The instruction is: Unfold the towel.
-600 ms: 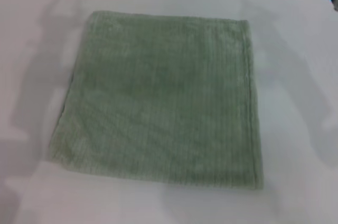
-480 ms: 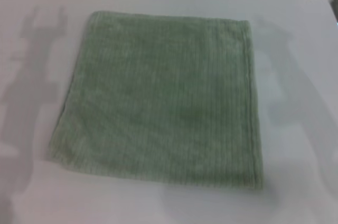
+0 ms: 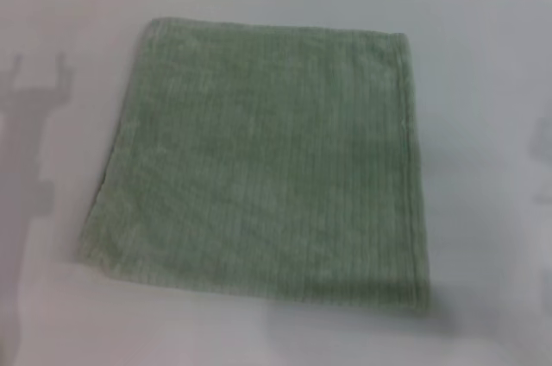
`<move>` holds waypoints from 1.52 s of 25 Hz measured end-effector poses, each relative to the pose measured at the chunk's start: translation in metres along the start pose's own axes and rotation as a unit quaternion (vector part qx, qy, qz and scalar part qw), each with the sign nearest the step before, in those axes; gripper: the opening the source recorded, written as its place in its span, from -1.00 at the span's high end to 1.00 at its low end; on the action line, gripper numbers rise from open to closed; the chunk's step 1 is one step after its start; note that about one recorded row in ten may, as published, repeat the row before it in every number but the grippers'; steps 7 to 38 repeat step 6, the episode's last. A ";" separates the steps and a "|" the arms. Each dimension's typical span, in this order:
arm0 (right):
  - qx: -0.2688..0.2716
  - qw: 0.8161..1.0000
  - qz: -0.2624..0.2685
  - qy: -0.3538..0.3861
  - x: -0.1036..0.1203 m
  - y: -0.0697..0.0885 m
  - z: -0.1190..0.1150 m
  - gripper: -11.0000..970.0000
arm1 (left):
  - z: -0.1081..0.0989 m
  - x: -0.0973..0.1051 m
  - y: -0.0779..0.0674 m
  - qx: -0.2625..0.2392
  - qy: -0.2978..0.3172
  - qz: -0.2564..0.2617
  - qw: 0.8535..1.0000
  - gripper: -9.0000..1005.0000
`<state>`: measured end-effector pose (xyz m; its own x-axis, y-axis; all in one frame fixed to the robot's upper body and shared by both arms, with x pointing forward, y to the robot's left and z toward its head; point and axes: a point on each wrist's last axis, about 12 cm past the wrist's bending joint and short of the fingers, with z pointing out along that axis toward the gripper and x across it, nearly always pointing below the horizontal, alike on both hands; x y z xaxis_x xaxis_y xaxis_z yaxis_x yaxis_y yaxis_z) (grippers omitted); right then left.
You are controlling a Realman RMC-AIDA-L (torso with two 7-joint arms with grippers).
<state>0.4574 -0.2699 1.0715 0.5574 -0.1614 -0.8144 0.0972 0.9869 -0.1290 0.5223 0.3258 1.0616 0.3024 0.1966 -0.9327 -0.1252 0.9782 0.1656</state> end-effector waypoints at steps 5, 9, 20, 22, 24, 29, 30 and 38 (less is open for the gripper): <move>0.033 0.999 0.007 0.020 0.003 -0.008 -0.005 0.64 | -0.004 0.004 0.006 -0.015 0.011 0.001 1.000 -0.33; 0.034 0.999 0.007 0.023 0.005 -0.008 -0.005 0.58 | -0.004 0.004 0.006 -0.015 0.011 0.001 1.000 -0.33; 0.034 0.999 0.007 0.023 0.005 -0.008 -0.005 0.58 | -0.004 0.004 0.006 -0.015 0.011 0.001 1.000 -0.33; 0.034 0.999 0.007 0.023 0.005 -0.008 -0.005 0.58 | -0.004 0.004 0.006 -0.015 0.011 0.001 1.000 -0.33; 0.034 0.999 0.007 0.023 0.005 -0.008 -0.005 0.58 | -0.004 0.004 0.006 -0.015 0.011 0.001 1.000 -0.33; 0.034 0.999 0.007 0.023 0.005 -0.008 -0.005 0.58 | -0.004 0.004 0.006 -0.015 0.011 0.001 1.000 -0.33; 0.034 0.999 0.007 0.023 0.005 -0.008 -0.005 0.58 | -0.004 0.004 0.006 -0.015 0.011 0.001 1.000 -0.33; 0.034 0.999 0.007 0.023 0.005 -0.008 -0.005 0.58 | -0.004 0.004 0.006 -0.015 0.011 0.001 1.000 -0.33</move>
